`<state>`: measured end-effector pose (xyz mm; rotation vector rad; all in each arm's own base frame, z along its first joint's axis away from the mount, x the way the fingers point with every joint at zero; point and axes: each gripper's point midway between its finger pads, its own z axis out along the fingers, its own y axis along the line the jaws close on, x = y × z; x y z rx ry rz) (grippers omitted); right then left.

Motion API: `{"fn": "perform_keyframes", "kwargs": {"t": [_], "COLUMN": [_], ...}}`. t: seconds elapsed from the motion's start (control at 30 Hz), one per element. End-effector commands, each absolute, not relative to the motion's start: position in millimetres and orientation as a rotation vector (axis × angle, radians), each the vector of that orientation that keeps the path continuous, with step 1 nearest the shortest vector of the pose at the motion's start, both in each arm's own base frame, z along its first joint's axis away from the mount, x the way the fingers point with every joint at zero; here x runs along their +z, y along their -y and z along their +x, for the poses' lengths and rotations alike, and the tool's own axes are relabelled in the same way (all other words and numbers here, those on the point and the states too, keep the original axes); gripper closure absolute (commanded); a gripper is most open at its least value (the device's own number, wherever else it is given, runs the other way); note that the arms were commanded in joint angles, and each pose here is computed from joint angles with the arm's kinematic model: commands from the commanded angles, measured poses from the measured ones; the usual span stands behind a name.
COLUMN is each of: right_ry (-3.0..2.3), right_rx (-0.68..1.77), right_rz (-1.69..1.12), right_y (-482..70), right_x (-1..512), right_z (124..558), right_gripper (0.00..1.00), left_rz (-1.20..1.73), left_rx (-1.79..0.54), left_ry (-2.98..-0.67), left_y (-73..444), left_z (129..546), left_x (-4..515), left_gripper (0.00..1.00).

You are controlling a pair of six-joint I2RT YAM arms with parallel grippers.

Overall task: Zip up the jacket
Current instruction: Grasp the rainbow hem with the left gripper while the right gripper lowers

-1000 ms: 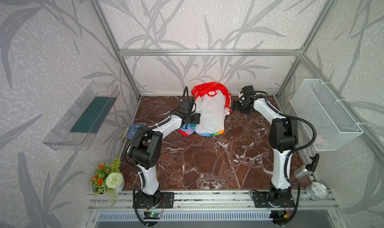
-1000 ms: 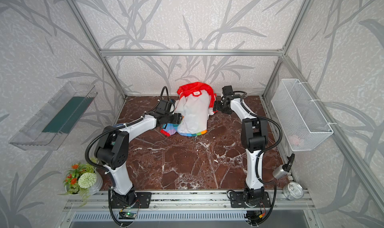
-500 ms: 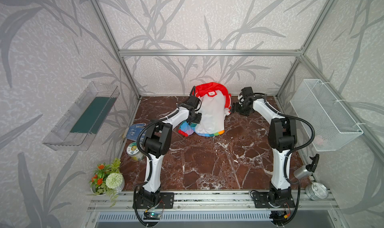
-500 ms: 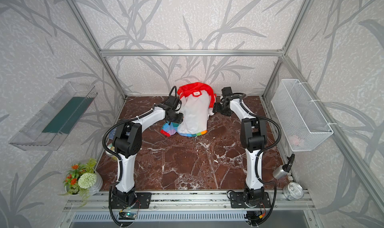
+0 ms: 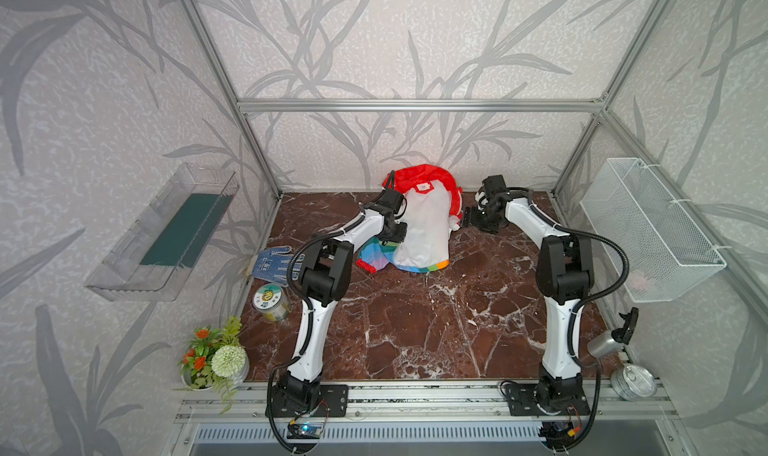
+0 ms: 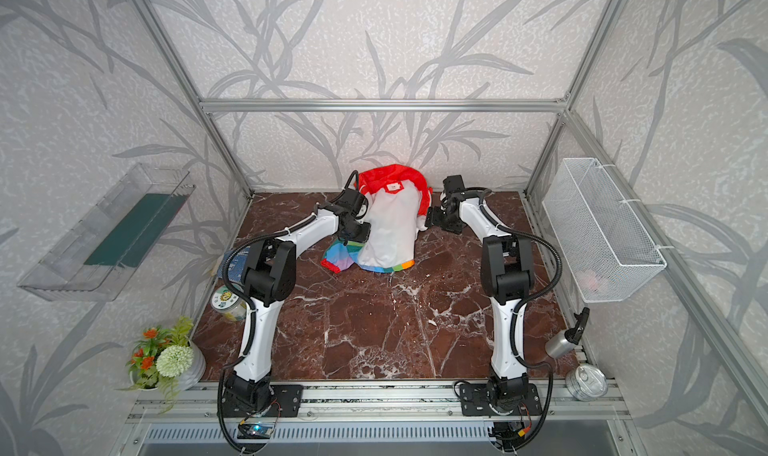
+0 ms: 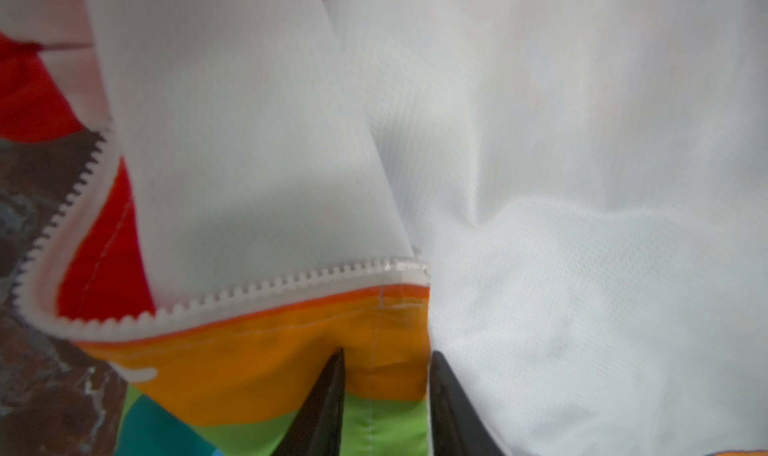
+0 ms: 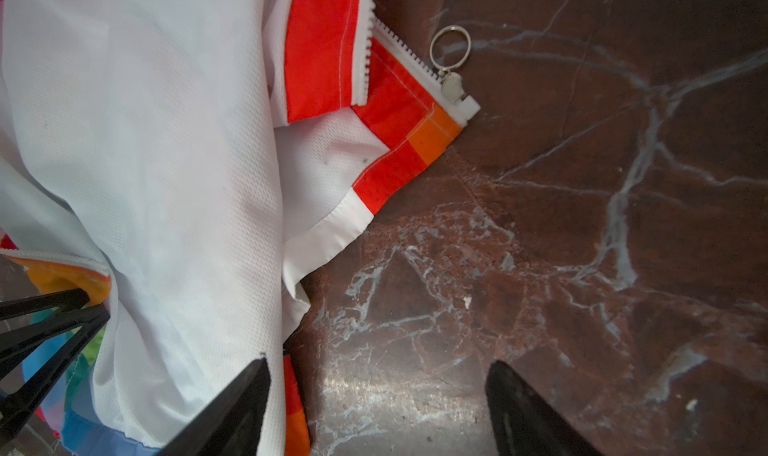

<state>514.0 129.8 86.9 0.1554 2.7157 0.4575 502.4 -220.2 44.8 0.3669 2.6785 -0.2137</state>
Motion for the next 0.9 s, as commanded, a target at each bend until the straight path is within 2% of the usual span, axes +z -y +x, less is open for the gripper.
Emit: {"fn": "perform_keyframes", "kwargs": {"t": [0.0,0.13,0.23,0.5,0.63,0.8,0.87], "right_ry": [-2.719,-2.719,-2.723,-2.717,-2.710,-2.702,-2.700], "right_rx": [0.483,0.493,0.500,0.501,0.498,0.510,0.514], "right_rz": [0.148,0.149,0.151,0.159,0.167,0.173,0.173], "right_y": [-129.8,-131.2,-132.1,-131.9,-131.3,-132.9,-134.6], "right_x": [90.3,90.1,89.8,89.0,91.7,95.1,96.0], "right_z": [512.7,514.1,513.9,516.4,519.1,523.1,524.1], "right_gripper": [0.18,0.18,0.18,0.17,0.17,0.18,0.18], "left_rz": [0.376,0.370,0.409,0.421,0.424,0.438,0.446], "left_rx": [-0.172,-0.137,-0.180,-0.141,-0.122,-0.041,-0.040], "left_ry": [-2.655,-2.651,-2.665,-2.694,-2.708,-2.714,-2.716], "left_y": [214.4,209.2,215.1,213.5,213.6,205.0,205.3], "left_z": [511.9,515.1,509.6,497.7,498.7,501.3,500.2], "left_x": [53.9,53.8,55.0,44.9,33.6,25.3,22.7], "left_gripper": [0.75,0.80,0.69,0.64,0.65,0.74,0.74]}}
